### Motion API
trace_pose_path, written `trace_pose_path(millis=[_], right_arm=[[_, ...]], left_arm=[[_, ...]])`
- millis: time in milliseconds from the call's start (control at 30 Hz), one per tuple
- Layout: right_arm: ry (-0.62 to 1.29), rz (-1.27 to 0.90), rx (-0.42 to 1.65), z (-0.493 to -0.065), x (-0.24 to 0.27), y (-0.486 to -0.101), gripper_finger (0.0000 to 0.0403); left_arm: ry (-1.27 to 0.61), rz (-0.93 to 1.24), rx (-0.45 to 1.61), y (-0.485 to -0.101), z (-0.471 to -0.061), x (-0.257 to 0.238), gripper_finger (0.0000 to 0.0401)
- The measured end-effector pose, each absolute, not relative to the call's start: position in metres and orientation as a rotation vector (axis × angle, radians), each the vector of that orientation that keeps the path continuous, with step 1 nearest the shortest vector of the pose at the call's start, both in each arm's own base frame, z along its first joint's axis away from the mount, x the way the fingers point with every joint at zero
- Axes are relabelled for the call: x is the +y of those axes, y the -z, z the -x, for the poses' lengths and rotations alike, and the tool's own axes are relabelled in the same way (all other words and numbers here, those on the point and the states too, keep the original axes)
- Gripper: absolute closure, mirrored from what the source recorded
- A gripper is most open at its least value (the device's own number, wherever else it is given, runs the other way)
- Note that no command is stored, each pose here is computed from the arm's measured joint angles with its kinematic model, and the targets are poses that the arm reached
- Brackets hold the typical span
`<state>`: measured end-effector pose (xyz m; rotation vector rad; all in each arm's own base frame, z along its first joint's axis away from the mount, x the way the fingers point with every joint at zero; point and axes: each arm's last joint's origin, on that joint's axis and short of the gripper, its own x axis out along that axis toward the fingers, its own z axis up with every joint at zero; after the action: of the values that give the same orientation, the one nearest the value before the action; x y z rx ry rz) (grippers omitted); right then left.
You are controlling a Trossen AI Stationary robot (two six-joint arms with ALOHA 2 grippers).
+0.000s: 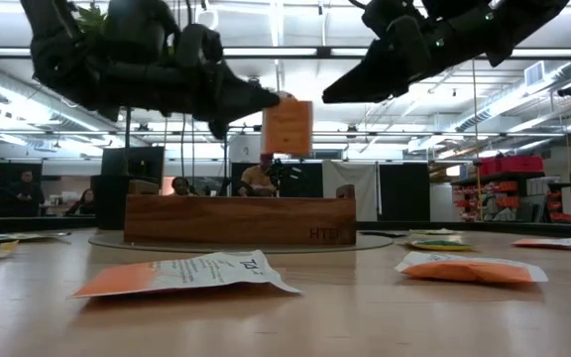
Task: Pick & Place Tea
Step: Put the orange tea bag into the left compartment of the wooden organizer
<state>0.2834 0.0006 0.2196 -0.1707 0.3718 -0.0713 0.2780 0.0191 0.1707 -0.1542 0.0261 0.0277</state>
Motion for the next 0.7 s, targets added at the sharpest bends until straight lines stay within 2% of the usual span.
trace_pose_path(millis=[100,233,500,700], right_arm=[[0.077,0.154,0.359,-0.281,0.0,-0.224,0.0208],[0.08,0.147,0.338,-0.275,0.0,-0.233,0.0185],[0.089,0.151,0.336,-0.271,0.0,-0.237,0.0184],[0.09,0.138,0.358,-0.27,0.0,-0.235,0.0194]], left_arm=[[-0.017,0.188,0.027,-0.168,-0.266,0.016,0.0399],[0.002,0.204,0.021,-0.168,-0.243,0.011,0.04],[0.003,0.218,0.042,-0.163,-0.203,0.006,0.04],[-0.012,0.215,0.092,-0.154,-0.189,0.006,0.04]])
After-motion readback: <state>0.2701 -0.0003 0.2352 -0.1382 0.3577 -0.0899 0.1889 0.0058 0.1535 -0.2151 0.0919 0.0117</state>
